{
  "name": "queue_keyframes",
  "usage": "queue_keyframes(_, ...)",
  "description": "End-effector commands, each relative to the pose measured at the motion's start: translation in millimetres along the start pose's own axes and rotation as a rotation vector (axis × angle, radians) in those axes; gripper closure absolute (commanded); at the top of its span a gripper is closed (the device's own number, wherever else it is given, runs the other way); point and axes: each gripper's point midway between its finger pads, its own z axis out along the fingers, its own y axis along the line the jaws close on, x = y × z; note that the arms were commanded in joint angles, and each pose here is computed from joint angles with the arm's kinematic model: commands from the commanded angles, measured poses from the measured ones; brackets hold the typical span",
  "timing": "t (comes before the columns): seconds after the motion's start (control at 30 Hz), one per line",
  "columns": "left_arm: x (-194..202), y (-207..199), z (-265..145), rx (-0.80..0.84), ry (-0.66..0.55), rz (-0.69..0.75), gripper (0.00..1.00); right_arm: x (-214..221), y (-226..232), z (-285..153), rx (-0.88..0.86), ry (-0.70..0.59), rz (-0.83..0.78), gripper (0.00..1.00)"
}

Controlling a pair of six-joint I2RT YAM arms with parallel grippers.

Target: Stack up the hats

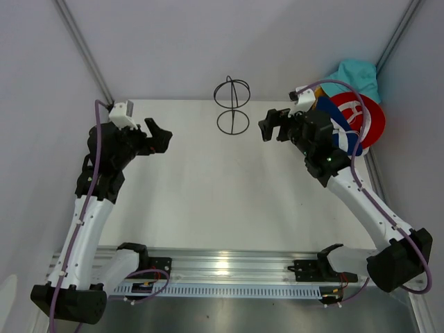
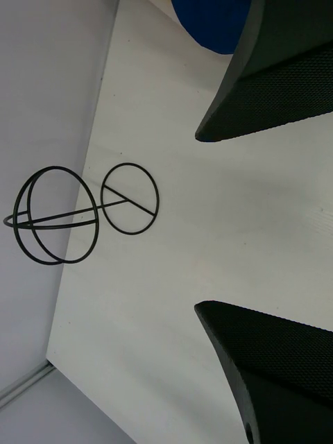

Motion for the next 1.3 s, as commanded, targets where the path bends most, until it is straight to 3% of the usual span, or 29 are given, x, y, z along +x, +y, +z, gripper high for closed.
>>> queue_keyframes(0.0, -11.8, -3.8, -6.9, 0.001, -0.048, -0.003, 0.00, -18.9, -1.9, 10.4, 0.022, -0.059, 0.032, 0.00)
queue_keyframes(0.37, -7.5, -3.9, -4.9, -0.007, -0.036, 0.020, 0.01, -48.5, -13.1, 86.2, 0.098, -0.132, 0.014, 0.01)
queue_keyframes(0.6, -2.9, -6.5, 1.0, 0.003, -0.015, 0.023, 0.00, -45.1, -3.0, 150.5, 0.045, -0.091, -0.056, 0.06)
queue_keyframes(0.8, 3.1, -7.8, 6.8, 0.021, 0.009, 0.037, 0.00, -8.9, 5.1, 198.3, -0.006, 0.010, -0.088, 0.17)
queue_keyframes(0.83, 4.0, -8.4, 7.1, 0.026, 0.010, 0.037, 0.00, -19.2, 6.6, 202.5, -0.008, -0.008, -0.088, 0.18)
queue_keyframes(0.97, 5.1, -7.7, 8.1, 0.024, 0.016, 0.047, 0.01, 10.3, 4.1, 228.1, -0.001, 0.079, -0.086, 0.18)
queue_keyframes(1.13, 6.6, -10.6, 9.1, 0.035, 0.021, 0.054, 0.00, 24.5, 7.4, 239.4, 0.013, 0.093, -0.094, 0.21)
queue_keyframes(1.27, 9.3, -11.3, 9.4, 0.031, 0.028, 0.063, 0.01, 30.1, 4.4, 246.0, 0.018, 0.098, -0.128, 0.33)
